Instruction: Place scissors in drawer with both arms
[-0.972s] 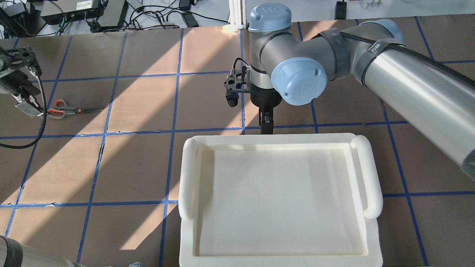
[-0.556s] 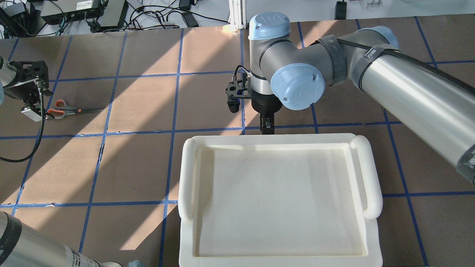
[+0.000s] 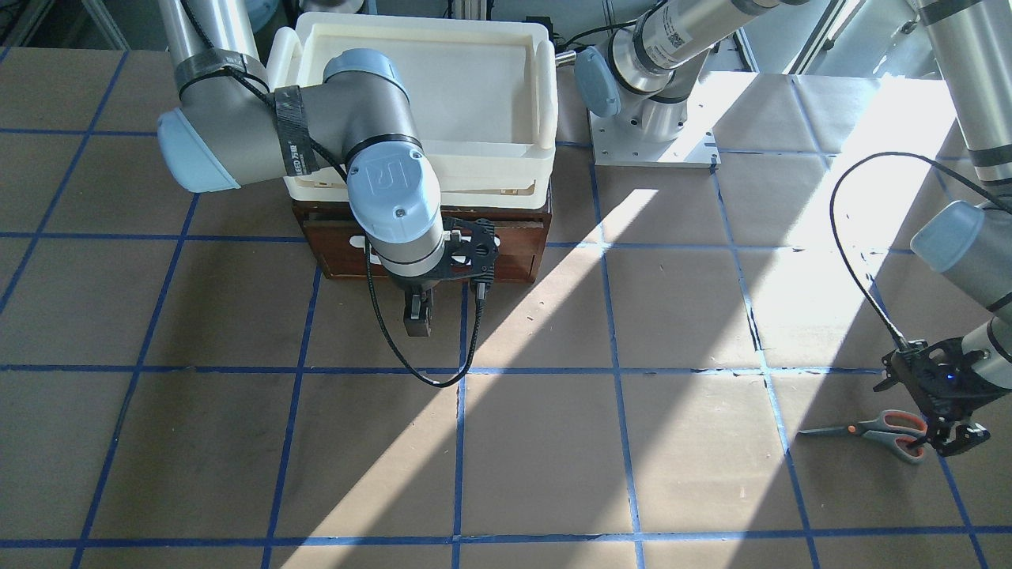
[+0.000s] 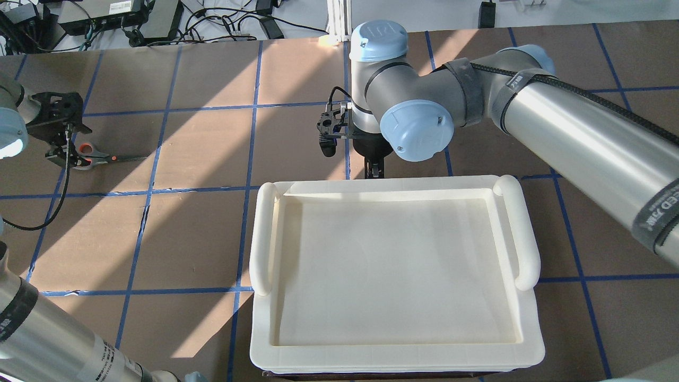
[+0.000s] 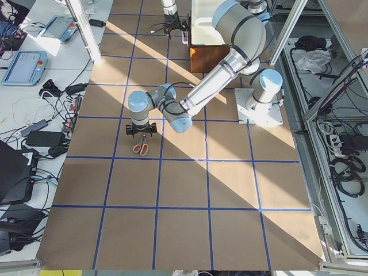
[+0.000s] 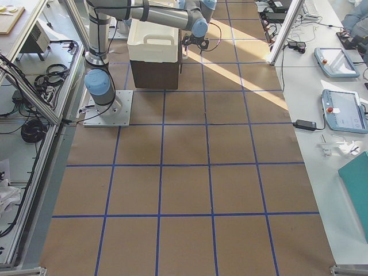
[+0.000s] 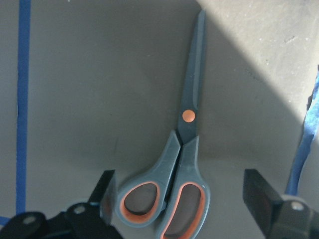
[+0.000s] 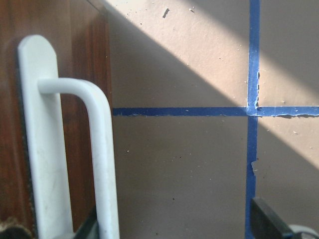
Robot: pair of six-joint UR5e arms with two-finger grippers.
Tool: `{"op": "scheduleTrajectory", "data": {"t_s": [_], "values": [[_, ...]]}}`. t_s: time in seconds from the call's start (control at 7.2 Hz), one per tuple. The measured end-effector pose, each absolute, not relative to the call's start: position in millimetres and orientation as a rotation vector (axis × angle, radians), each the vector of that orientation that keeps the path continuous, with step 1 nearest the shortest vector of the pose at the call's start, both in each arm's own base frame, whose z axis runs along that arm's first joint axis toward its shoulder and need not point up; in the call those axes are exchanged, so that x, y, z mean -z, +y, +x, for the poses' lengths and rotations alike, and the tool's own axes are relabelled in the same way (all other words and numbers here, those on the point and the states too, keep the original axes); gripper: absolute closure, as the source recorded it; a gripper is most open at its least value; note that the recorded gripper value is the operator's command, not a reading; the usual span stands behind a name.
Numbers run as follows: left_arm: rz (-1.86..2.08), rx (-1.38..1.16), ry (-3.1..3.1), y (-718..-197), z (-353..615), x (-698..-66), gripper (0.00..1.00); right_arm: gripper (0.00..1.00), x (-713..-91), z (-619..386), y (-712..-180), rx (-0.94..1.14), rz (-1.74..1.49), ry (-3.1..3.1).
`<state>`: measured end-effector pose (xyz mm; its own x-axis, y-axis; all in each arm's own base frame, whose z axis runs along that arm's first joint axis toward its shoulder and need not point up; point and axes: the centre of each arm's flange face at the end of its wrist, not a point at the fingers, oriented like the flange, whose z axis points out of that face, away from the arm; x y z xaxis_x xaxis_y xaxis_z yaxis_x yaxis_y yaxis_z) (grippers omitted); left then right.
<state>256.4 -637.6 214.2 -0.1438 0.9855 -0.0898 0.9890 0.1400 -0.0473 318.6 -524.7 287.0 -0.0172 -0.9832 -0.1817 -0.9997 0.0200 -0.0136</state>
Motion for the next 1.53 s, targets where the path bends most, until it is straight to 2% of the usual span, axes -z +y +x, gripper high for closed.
{"op": "scheduleTrajectory", "data": {"t_s": [0.69,1.39,1.53], "values": [[2.081,0.129,2.369,-642.6,259.6,-176.4,0.15,0.0,-298.3,316.5,-537.7,-0.111,-2.129,2.159],[2.096,0.126,2.376,-643.5,254.8,-170.5,0.17,0.0,-309.7,314.6,-552.8,-0.061,-2.143,2.177],[2.099,0.126,2.376,-643.9,253.6,-170.0,0.22,0.0,-309.5,313.9,-554.8,-0.061,-2.144,2.177]]}}
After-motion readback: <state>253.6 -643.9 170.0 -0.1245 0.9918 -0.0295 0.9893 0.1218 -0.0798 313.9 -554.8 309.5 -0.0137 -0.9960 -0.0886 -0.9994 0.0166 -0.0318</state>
